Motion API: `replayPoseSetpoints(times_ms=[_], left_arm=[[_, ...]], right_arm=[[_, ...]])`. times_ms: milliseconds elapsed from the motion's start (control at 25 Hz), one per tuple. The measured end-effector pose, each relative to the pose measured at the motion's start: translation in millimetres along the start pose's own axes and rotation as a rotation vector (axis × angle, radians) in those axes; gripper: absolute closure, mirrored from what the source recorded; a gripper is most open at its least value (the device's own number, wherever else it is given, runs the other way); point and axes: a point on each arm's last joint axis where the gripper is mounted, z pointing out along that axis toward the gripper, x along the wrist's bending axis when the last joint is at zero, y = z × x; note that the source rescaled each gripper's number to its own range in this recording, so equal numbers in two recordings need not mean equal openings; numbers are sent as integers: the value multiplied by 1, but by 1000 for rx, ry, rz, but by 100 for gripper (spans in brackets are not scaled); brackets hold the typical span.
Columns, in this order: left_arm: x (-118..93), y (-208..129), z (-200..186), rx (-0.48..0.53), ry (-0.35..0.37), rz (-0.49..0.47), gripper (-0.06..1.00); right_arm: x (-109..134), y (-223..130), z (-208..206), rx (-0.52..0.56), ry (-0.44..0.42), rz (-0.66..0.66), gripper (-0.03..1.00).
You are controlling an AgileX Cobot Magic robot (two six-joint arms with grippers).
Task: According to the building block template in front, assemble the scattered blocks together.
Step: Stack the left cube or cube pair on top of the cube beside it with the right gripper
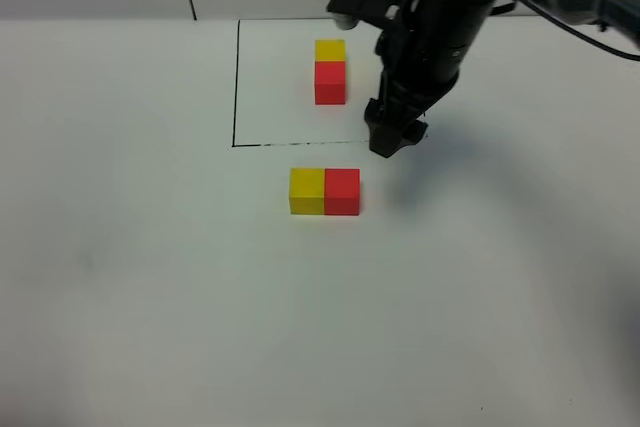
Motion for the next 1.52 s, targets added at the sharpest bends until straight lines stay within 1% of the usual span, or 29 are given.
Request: replayPoseSetpoints(times_ms=[40, 160, 200, 280, 400, 480, 600, 800, 880, 960, 1080, 1160, 1200, 1360, 1520], left_arm=[[0, 0, 0, 0, 0, 0, 31], [0, 0, 0, 0, 0, 0, 31], [0, 0, 0, 0, 0, 0, 31], [0, 0, 0, 0, 0, 0, 31], [0, 0, 0, 0, 0, 0, 31], [0, 0, 0, 0, 0, 0, 31], [0, 0, 0, 0, 0, 0, 31], [0, 0, 0, 0, 0, 0, 31], [0, 0, 0, 0, 0, 0, 31], [0, 0, 0, 0, 0, 0, 31], [0, 0, 0, 0, 0, 0, 31], [0, 0, 0, 0, 0, 0, 31], [0, 0, 0, 0, 0, 0, 31], [0, 0, 0, 0, 0, 0, 31], [0, 0, 0, 0, 0, 0, 31]], right_arm=[[2, -9, -10, -37, -11, 45, 21], [9, -46, -20, -129, -45, 189, 21], [13, -60, -18, -135, -50, 236, 21], [24, -85, -18, -179, -89, 331, 21], [42, -113, -21, -251, -140, 427, 21], [52, -126, -23, -281, -159, 454, 21], [62, -139, -24, -284, -165, 461, 21], [61, -140, -26, -281, -187, 436, 21], [56, -134, -28, -260, -190, 393, 21], [48, -119, -30, -226, -185, 329, 21], [37, -88, -20, -141, -166, 188, 21], [33, -63, -5, -79, -142, 73, 21], [30, -48, -2, -69, -140, 19, 21], [33, 0, 33, 20, -62, -173, 21], [42, 28, 69, 101, 16, -319, 21]])
